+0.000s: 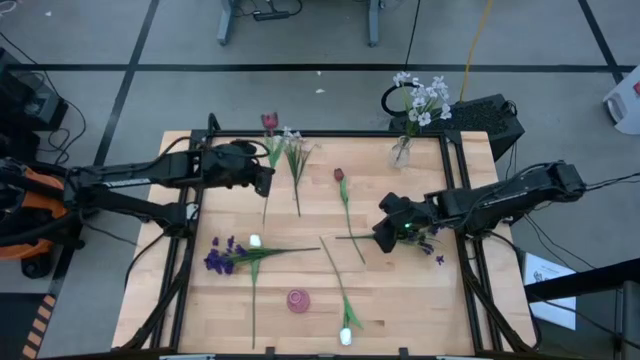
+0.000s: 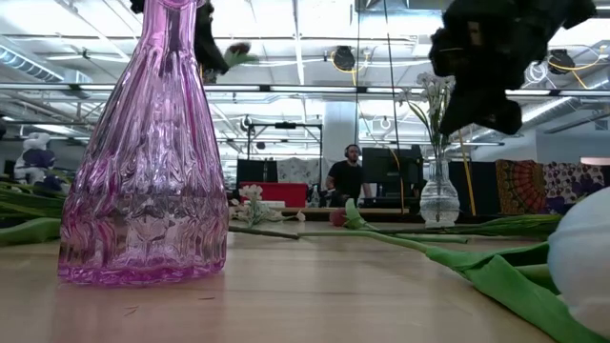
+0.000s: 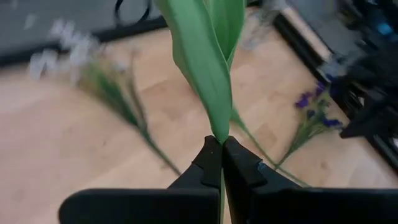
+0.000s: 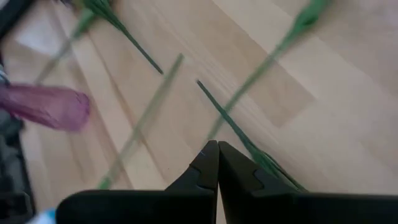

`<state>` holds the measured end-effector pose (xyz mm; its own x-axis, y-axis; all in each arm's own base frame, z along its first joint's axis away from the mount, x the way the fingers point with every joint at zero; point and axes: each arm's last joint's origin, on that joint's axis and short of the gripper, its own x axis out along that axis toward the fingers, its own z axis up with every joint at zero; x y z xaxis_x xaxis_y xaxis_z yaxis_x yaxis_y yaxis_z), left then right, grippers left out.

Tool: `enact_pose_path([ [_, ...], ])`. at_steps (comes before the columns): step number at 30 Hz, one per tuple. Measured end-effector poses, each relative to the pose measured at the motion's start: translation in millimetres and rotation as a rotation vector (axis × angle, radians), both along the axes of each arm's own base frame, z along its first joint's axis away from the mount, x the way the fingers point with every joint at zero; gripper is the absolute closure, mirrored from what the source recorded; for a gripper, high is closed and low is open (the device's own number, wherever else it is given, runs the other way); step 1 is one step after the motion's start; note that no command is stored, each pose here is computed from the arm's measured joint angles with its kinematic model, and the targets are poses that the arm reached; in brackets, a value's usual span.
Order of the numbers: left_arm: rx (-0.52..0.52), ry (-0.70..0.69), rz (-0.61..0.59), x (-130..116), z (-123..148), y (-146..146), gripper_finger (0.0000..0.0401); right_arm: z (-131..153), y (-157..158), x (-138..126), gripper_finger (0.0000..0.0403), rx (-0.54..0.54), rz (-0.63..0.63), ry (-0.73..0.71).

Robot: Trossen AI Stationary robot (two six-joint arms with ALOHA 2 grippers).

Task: Sort flowers into vase by color
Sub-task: Put the pink flower into the pink vase

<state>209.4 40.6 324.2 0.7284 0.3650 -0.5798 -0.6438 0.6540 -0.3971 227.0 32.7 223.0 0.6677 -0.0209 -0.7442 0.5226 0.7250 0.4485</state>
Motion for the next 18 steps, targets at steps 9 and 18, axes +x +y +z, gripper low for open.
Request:
enact_pose_path([
  [9,0.278,-0.073,-0.317,9.1,15.9,-31.7,0.0398,-18.1,3.6,21.5,0.0403,0.120,-0.130,-0.008],
  [18,0.479,-0.174,-0.507,-17.3,35.8,-55.3,0.0399,-25.7,22.1,15.2,0.0403,0.261,-0.344,0.043],
])
